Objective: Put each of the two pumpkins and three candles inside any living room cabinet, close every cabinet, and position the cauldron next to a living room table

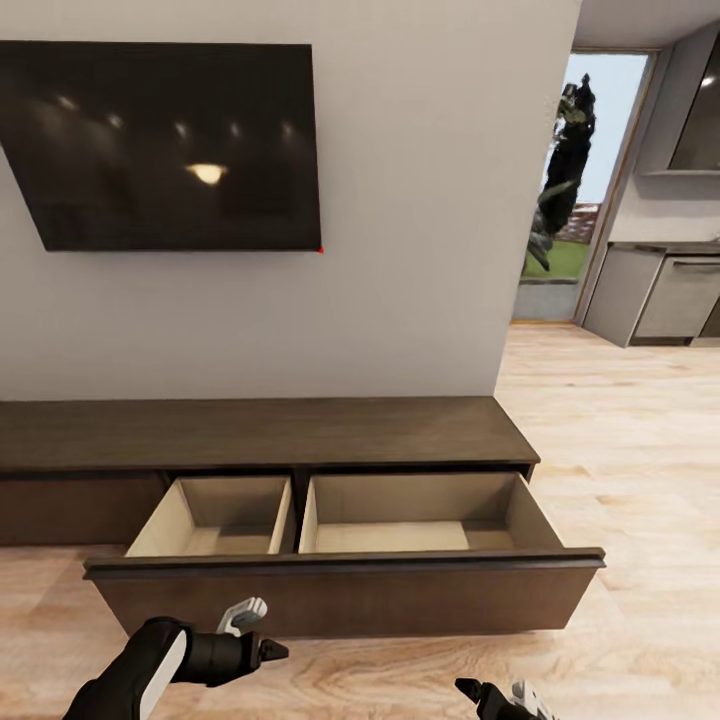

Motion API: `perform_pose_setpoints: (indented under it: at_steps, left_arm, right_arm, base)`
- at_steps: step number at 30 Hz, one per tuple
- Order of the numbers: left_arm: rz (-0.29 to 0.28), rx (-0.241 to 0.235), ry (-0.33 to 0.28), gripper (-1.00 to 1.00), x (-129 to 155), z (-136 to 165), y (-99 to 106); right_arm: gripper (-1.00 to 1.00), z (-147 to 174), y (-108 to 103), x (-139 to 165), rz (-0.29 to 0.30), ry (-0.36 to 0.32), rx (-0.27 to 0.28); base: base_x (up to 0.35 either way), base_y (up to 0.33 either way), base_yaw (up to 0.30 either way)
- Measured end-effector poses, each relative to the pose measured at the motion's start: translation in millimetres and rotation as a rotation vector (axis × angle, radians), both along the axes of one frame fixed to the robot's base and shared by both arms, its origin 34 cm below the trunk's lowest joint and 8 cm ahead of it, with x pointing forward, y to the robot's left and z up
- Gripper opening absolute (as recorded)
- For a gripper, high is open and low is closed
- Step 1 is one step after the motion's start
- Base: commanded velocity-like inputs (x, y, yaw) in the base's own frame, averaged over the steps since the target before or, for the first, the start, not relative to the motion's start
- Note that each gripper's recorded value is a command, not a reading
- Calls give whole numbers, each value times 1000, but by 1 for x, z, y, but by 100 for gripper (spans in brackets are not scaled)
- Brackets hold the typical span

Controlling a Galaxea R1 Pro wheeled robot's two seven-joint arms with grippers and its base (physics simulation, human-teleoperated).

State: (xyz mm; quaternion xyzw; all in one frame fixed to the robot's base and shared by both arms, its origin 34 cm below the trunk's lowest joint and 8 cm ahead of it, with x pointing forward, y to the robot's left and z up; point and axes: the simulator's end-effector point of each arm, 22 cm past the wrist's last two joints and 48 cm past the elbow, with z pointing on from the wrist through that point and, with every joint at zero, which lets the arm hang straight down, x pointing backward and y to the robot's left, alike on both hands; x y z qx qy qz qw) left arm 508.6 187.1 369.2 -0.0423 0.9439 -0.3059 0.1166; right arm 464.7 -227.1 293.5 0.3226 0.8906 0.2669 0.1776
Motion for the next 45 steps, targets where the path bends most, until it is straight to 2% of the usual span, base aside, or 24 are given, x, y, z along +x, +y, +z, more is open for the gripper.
perform_pose_setpoints:
  at_steps: [4,10,12,14,16,22,27,30,36,45]
  left_arm:
    - [9,49,7,100,2,2,7]
    - [31,145,13,100,6,5,23]
    - [48,202,16,100,7,1,31]
    - [64,258,22,100,8,-1,39]
    - [77,309,26,100,8,-1,46]
    - [98,395,35,100,10,6,55]
    - [131,468,43,100,13,13,72]
    - [142,483,42,100,14,18,76]
    - [137,494,85,100,0,18,78]
    - [137,496,93,100,0,35,79]
  right_arm:
    - [100,3,3,-5,32,27,-28]
    - [100,-2,-12,-24,64,132,-155]
    - [100,-4,-23,-30,57,172,-212]
    - [100,-1,-29,-30,52,182,-242]
    - [100,3,-32,-30,49,183,-254]
    - [100,16,-33,-26,50,183,-263]
    - [100,27,-34,-23,48,179,-267]
    - [100,33,-34,-21,46,176,-269]
    - [100,46,-34,-19,45,175,-269]
    - [100,65,-35,-15,44,175,-271]
  base:
    - [0,0,0]
    - [0,0,0]
    - [0,0,0]
    - [0,0,0]
    - [0,0,0]
    - [0,0,0]
    - [0,0,0]
    - [0,0,0]
    - [0,0,0]
    - [0,0,0]
